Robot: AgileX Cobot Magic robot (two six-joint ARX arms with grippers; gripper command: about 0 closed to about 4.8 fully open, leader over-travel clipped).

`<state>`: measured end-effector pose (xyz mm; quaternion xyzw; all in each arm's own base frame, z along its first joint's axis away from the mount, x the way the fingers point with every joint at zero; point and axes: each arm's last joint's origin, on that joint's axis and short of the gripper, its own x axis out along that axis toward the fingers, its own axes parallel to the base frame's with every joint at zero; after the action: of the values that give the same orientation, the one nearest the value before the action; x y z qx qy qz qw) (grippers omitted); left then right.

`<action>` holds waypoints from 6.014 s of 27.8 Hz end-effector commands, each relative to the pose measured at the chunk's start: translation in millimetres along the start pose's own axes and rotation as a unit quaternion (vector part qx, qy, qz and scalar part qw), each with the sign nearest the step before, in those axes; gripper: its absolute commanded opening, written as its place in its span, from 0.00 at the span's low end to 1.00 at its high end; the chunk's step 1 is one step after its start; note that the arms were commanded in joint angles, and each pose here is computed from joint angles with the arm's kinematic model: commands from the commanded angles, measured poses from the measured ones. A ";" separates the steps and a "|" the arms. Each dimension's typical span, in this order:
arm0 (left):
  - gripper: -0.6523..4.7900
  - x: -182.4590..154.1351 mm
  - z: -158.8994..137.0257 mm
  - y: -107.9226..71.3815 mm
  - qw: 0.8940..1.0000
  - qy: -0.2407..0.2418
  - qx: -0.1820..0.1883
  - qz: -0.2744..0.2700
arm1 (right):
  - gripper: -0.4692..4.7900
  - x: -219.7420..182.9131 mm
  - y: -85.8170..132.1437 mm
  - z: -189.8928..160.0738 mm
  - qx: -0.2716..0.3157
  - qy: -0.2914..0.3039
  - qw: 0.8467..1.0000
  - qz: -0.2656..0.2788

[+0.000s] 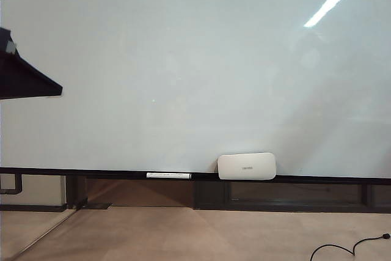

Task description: Reach to the right to find the marker pen, pick it up, and write the number 14 on the whiteboard.

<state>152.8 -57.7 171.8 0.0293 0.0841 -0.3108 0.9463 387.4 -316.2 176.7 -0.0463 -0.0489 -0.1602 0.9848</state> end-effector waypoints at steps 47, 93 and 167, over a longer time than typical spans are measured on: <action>0.11 -63.1 37.7 -11.6 0.977 -0.162 0.038 0.132 | 0.09 -197.6 322.5 135.2 0.085 -0.035 0.938 0.335; 0.11 -79.1 76.5 -19.8 0.983 -0.175 0.043 0.045 | 0.09 -158.3 428.2 248.9 0.076 -0.116 0.923 0.358; 0.11 -85.3 89.5 -21.6 0.973 -0.215 0.075 0.040 | 0.09 -142.9 441.6 224.5 0.029 -0.033 0.945 0.325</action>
<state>85.6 -35.3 272.8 0.0339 -0.1404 -0.2793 0.9493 375.0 170.0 350.7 -0.0333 -0.0794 0.1823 0.9795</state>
